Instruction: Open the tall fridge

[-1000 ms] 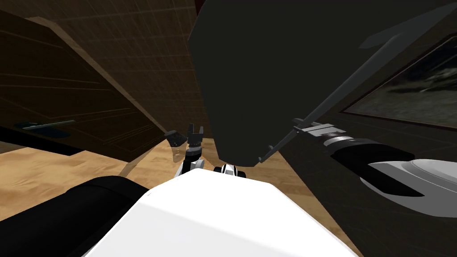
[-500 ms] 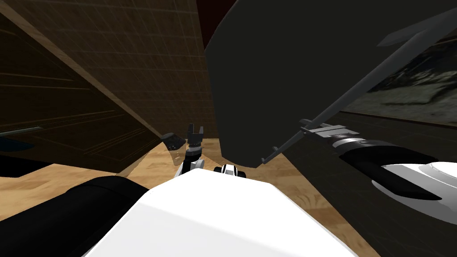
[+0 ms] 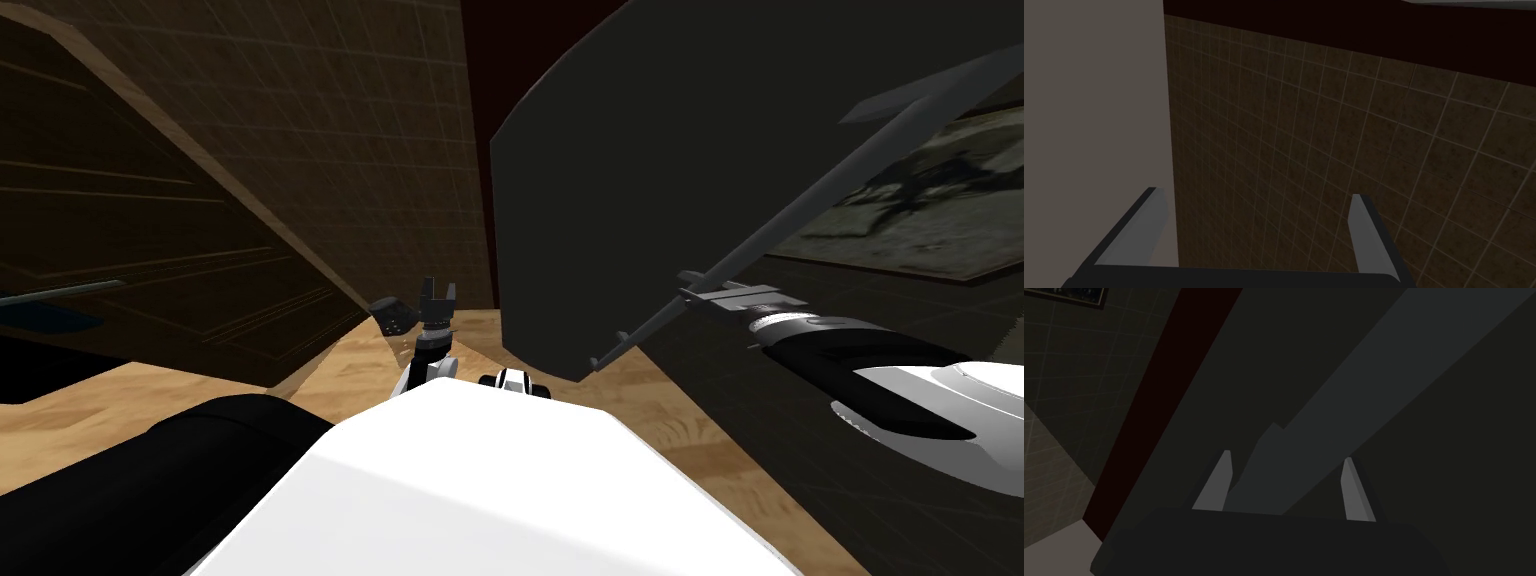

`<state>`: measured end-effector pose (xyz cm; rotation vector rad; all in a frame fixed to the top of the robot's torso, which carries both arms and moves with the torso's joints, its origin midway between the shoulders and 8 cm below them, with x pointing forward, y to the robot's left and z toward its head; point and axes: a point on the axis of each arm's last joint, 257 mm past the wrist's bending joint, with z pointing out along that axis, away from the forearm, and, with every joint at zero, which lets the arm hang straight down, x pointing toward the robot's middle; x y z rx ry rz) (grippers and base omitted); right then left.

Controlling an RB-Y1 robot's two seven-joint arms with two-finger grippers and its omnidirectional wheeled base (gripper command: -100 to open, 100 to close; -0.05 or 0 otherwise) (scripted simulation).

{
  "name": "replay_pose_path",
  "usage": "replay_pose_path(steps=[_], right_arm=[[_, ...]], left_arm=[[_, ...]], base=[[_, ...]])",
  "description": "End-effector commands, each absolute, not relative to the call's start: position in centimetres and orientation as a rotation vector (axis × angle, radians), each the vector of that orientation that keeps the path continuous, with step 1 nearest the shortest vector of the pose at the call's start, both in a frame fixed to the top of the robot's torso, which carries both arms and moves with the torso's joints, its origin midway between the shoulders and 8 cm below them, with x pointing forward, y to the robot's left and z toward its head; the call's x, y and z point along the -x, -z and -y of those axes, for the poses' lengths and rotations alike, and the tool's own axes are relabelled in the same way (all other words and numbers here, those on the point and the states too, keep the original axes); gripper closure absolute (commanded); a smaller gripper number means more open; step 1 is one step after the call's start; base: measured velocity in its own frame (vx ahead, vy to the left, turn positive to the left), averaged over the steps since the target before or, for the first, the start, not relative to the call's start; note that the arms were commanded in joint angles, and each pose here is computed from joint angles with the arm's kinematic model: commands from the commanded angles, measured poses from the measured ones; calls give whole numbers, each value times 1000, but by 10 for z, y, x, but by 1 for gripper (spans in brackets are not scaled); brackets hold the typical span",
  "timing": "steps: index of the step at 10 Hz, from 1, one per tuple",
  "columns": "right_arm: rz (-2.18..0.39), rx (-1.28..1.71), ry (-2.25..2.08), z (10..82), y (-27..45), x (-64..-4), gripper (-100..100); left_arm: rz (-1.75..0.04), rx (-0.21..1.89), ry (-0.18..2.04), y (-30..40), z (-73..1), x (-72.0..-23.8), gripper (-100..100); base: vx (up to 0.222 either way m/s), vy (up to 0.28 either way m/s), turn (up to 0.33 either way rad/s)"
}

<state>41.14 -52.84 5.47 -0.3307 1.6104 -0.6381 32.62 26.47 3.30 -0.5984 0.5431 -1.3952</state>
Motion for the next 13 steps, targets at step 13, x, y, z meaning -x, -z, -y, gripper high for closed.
replay_pose_path(steps=[13], right_arm=[[-1637,162,726,645,-42,-434,100]], left_arm=[[-543,598,1395,-33,-265,-326,0]], base=[[-50,73,24]])
